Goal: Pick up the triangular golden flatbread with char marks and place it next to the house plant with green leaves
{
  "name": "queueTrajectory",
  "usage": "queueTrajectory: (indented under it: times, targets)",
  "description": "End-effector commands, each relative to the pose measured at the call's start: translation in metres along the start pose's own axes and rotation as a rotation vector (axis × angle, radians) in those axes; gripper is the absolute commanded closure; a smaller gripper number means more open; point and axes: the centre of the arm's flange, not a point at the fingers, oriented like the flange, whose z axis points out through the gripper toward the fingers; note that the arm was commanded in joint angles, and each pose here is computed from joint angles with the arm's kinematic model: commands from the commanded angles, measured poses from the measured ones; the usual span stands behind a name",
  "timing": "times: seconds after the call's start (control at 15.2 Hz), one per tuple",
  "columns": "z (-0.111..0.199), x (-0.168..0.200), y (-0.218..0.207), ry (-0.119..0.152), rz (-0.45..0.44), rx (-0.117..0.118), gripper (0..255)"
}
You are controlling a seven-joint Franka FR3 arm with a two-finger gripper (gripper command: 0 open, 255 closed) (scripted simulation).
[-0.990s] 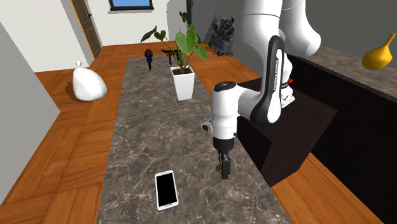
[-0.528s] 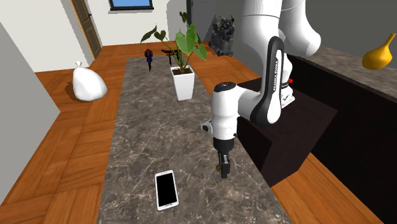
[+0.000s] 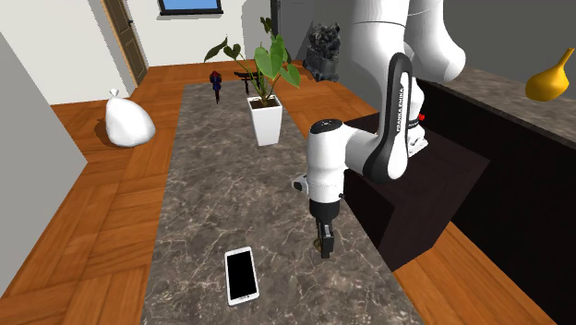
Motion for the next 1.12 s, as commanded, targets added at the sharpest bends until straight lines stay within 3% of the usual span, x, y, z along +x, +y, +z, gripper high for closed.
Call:
queueTrajectory:
  times: [0.0,1.06]
  targets:
    - [0.000,0.000,0.000,0.000,0.000,0.000,255]
    - [-0.082,-0.004,-0.020,0.000,0.000,0.000,255]
